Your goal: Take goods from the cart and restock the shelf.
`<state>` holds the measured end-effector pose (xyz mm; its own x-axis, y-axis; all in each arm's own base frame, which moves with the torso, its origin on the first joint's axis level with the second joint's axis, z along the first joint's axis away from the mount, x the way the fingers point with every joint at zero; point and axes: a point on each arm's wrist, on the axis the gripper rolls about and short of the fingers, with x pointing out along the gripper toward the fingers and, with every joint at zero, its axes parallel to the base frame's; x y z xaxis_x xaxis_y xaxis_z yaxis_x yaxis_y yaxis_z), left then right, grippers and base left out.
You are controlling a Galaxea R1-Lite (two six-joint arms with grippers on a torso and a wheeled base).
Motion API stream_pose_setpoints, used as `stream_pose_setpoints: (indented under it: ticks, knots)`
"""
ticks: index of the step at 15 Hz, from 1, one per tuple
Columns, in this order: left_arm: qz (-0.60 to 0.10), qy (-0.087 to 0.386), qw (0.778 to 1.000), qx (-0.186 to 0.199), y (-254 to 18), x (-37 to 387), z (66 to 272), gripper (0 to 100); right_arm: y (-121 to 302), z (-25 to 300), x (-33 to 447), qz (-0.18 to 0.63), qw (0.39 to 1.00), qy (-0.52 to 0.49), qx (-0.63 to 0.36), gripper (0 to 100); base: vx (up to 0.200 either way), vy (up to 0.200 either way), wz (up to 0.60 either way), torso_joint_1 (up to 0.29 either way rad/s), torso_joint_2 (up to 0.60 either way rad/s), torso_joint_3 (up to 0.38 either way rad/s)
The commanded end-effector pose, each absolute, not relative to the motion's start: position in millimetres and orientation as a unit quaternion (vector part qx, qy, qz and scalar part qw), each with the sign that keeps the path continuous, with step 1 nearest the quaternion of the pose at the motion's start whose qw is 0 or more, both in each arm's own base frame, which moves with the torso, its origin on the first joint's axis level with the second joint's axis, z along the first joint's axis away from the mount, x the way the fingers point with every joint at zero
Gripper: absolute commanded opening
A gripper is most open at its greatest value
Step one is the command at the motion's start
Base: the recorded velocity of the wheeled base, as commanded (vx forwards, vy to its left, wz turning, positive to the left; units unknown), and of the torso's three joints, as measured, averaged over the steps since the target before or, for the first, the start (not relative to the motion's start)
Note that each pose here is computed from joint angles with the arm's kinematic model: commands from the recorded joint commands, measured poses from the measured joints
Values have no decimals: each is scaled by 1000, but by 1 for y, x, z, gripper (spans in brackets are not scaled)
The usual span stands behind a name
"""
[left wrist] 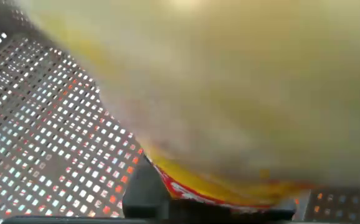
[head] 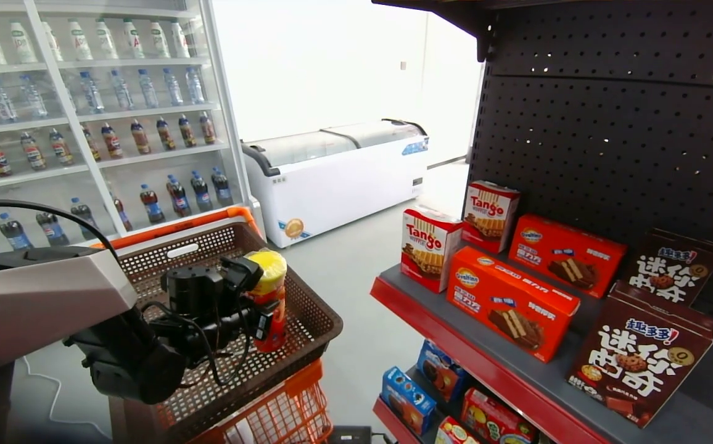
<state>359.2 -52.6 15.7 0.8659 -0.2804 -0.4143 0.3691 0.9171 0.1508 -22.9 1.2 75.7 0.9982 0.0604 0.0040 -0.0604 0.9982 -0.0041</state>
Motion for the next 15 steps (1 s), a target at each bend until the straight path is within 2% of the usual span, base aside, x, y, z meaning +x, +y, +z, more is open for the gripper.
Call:
stream_pose_setpoints:
  ticks: [1,3,5,10,12,15]
  knots:
    - [-170,166,965,112,-56,369,33,0,1,76,-23,31,1000,-2,-2,100,0,0,0,0,0,0]
    - [-180,127,971,94,-70,377,57,0,1,76,-23,31,1000,-2,-2,100,0,0,0,0,0,0]
    - [-228,121,962,85,-85,373,86,0,1,76,-23,31,1000,-2,-2,100,0,0,0,0,0,0]
    - [-304,99,945,64,-86,343,149,0,1,76,-23,31,1000,-2,-2,100,0,0,0,0,0,0]
    - [-347,86,933,50,-84,328,163,0,1,76,-23,31,1000,-2,-2,100,0,0,0,0,0,0]
    - [-366,72,928,23,-80,310,180,0,1,76,-23,31,1000,-2,-2,100,0,0,0,0,0,0]
